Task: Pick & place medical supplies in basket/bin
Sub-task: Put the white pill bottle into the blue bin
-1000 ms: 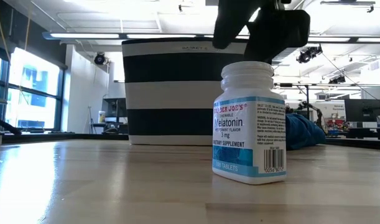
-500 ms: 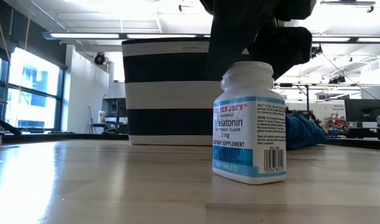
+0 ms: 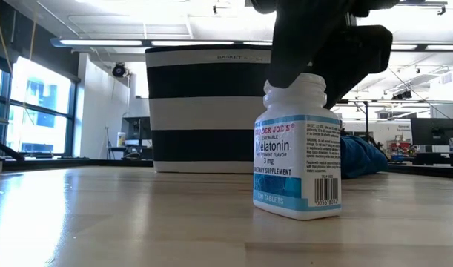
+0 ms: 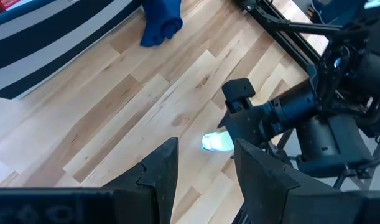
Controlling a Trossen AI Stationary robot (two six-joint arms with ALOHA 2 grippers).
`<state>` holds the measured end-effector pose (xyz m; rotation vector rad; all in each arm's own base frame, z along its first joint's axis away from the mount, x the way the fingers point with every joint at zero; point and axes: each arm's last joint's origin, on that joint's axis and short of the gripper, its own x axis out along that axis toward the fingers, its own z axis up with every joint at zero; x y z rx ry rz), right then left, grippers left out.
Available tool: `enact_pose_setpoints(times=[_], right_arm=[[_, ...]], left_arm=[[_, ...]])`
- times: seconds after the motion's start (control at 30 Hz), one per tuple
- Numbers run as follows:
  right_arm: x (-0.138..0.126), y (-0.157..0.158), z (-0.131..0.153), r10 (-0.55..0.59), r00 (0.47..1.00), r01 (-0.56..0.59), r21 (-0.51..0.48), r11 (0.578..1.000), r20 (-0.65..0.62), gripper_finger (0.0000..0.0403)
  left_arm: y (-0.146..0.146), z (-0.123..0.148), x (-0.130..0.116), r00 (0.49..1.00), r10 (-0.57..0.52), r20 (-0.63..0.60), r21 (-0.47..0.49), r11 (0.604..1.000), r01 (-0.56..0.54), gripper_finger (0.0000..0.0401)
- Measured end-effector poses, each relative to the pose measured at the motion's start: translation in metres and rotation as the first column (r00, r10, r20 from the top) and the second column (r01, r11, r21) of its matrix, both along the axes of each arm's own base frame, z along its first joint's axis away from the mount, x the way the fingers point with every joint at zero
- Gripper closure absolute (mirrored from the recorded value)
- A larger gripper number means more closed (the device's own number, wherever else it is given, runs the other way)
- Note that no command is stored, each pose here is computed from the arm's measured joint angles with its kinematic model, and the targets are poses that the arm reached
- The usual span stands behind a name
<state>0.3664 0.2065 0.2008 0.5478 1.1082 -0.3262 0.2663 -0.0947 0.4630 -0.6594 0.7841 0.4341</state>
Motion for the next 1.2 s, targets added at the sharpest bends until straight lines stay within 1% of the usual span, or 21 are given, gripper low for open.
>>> enact_pose_setpoints(times=[0.73, 1.07, 1.2], right_arm=[[0.0000, -0.0005, 0.0001, -0.010, 1.000, 0.010, -0.012, 1.000, 0.005, 0.0177], [-0.0004, -0.0001, 0.0007, 0.021, 1.000, -0.021, 0.010, 1.000, -0.009, 0.0229], [-0.0005, -0.0008, 0.0028, 0.040, 0.999, -0.040, 0.029, 0.999, -0.015, 0.0228]], left_arm=[[0.0001, -0.0002, -0.0006, 1.000, -0.007, -0.006, 0.017, 1.000, 0.007, 0.0213], [0.0001, -0.0002, -0.0006, 1.000, -0.013, -0.007, 0.022, 1.000, 0.013, 0.0213], [0.0001, -0.0002, -0.0006, 1.000, -0.013, -0.007, 0.022, 1.000, 0.013, 0.0213]])
